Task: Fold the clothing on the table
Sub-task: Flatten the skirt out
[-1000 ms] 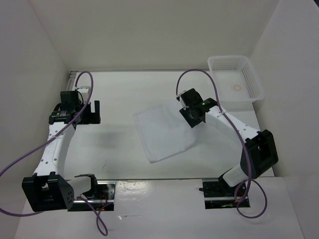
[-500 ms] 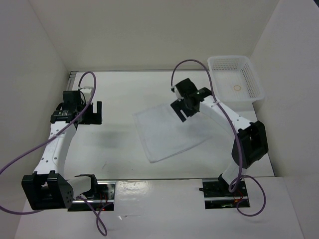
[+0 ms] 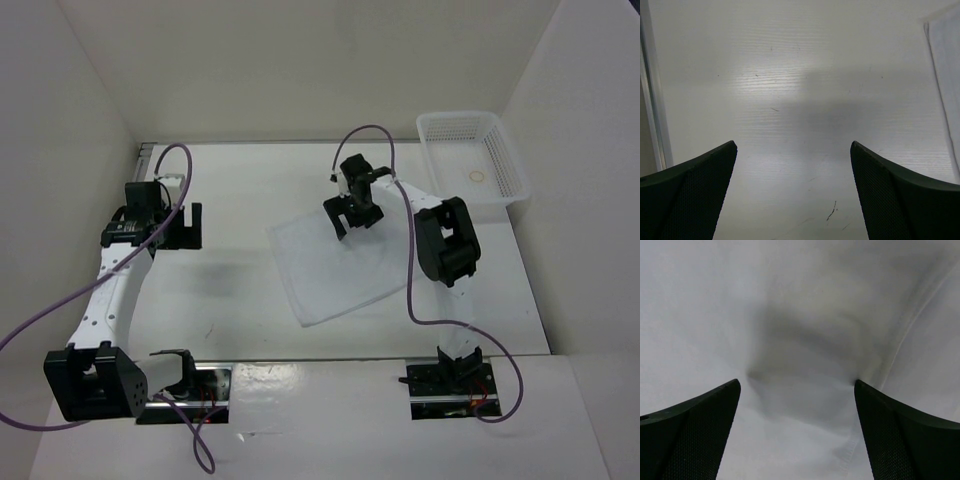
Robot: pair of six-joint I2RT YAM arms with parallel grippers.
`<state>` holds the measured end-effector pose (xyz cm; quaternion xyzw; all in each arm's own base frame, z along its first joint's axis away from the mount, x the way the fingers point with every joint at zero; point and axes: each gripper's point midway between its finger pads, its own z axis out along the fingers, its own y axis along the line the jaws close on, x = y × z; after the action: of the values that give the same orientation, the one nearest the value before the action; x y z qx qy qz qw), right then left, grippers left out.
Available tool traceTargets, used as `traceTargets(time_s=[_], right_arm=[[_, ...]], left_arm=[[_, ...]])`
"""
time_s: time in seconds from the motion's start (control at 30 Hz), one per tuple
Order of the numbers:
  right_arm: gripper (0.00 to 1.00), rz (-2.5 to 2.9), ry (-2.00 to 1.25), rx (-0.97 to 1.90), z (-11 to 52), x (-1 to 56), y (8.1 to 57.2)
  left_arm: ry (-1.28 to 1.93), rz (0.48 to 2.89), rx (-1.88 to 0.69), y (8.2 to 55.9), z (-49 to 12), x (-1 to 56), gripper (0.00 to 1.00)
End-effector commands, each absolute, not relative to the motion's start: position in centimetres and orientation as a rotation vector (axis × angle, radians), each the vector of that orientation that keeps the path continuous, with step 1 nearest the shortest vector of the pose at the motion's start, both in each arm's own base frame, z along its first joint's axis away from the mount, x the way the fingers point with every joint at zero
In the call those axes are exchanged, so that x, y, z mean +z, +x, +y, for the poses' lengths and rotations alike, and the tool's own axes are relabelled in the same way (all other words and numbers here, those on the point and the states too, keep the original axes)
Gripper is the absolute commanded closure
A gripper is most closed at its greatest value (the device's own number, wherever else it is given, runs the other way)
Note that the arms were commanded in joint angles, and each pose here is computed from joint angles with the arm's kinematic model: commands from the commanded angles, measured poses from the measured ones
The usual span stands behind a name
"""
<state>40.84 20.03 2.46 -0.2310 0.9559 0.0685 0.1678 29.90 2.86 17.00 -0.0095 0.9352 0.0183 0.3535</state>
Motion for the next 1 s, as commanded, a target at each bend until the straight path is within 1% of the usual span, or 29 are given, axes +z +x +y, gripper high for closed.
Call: traceTargets(time_s=[0.0,0.2,0.37,0.53,0.57,0.63,0.67,0.73,0.77,0.8,0.83,0.87,0.97], right_arm=[[0.02,2.692,-0.583,0.283,21.1,2.6,43.0],[0.02,2.708,-0.541,0.253,20.7,1.3,45.0],[0.02,2.726,-0.537,0.125,20.5,-0.3,45.8],[0.02,2.703,-0.668,0.088,23.5,-1.4,45.9],[0.02,2.673,-0.703,0.093,24.5,-0.7,46.6],[0.02,2.690,-0.809,0.085,26.4,-2.1,45.3],[0.02,2.656,-0.845,0.105,27.8,-1.4,45.6],[0.02,2.643,-0.975,0.099,30.1,-2.8,44.4],[0.02,2.615,-1.013,0.120,31.5,-1.9,44.4],[0.02,2.590,-1.095,0.140,33.3,-2.0,43.4],[0.02,2.609,-1.148,0.142,34.0,-3.6,42.5],[0.02,2.585,-1.176,0.147,35.1,-2.4,42.5],[0.02,2.539,-1.329,0.180,37.9,-3.2,40.0]], left_arm=[[-0.056,2.404,0.068,30.3,3.5,17.0,0.00],[-0.069,2.404,0.073,30.3,3.8,17.0,0.00],[-0.069,2.413,0.072,30.3,3.8,16.7,0.00],[-0.069,2.413,0.072,30.3,3.8,16.7,0.00],[-0.069,2.413,0.072,30.3,3.8,16.7,0.00],[-0.069,2.413,0.072,30.3,3.8,16.7,0.00],[-0.069,2.413,0.072,30.3,3.8,16.7,0.00],[-0.069,2.413,0.072,30.3,3.8,16.7,0.00],[-0.069,2.413,0.072,30.3,3.8,16.7,0.00],[-0.069,2.413,0.072,30.3,3.8,16.7,0.00],[-0.069,2.413,0.072,30.3,3.8,16.7,0.00],[-0.069,2.413,0.072,30.3,3.8,16.7,0.00],[-0.069,2.404,0.073,30.3,3.8,17.0,0.00]])
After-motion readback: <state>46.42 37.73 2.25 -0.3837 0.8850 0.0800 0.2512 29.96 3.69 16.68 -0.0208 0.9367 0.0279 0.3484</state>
